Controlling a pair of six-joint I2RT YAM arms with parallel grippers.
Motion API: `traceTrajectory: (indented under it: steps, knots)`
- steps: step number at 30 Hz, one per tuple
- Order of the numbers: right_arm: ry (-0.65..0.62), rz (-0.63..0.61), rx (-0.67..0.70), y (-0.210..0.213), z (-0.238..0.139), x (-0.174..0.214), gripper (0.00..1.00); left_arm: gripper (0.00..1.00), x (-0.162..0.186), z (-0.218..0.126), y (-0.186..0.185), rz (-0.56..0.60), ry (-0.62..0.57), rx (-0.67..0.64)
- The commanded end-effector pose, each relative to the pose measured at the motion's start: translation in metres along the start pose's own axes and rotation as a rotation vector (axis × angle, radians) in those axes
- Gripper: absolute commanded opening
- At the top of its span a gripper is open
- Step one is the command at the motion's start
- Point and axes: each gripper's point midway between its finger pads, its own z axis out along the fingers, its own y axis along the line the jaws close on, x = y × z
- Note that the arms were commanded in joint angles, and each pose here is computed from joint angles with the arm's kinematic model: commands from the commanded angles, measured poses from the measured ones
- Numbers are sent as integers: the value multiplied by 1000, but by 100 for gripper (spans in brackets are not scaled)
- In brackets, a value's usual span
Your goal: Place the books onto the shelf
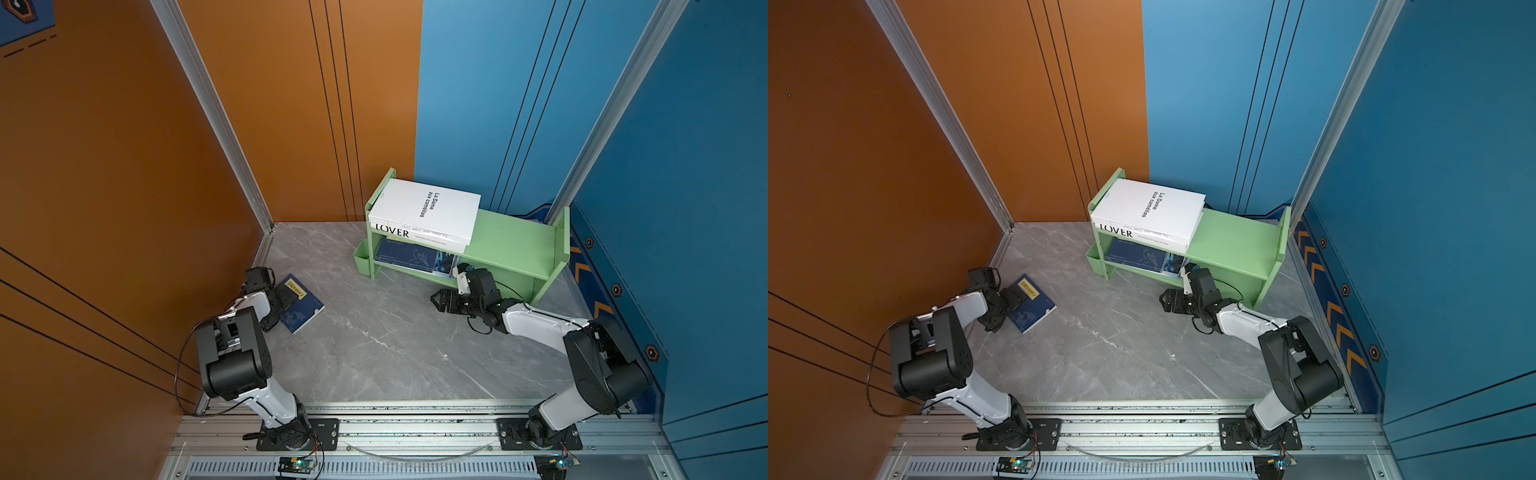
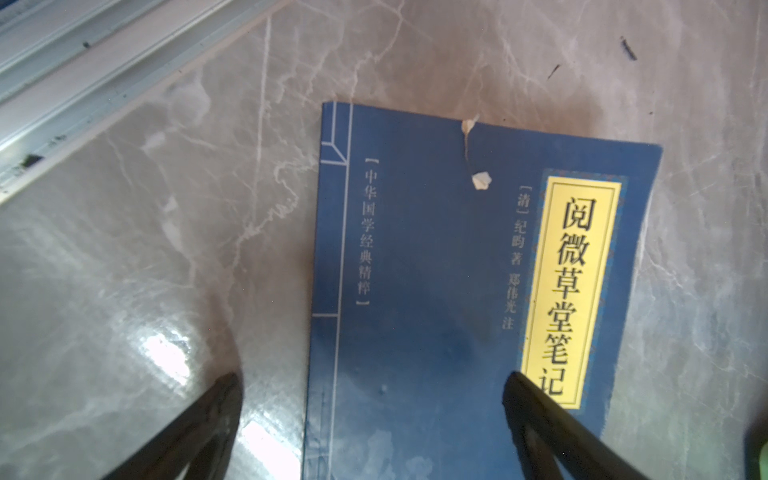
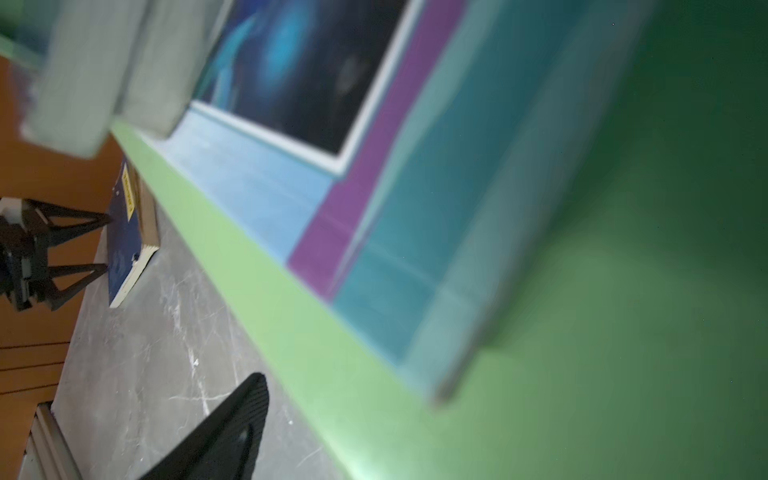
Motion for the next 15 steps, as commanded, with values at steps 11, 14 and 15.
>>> traceTrajectory:
  steps: [11,14,15]
  knots:
    - [-35,-131,0,36,-4,-4,97,99,-9,26,25,-14,72,-130]
    - [-75,-142,4,53,-14,4,100,99,-21,35,8,19,84,-104]
    - [-91,-146,8,57,-19,4,100,98,-22,38,3,35,99,-98]
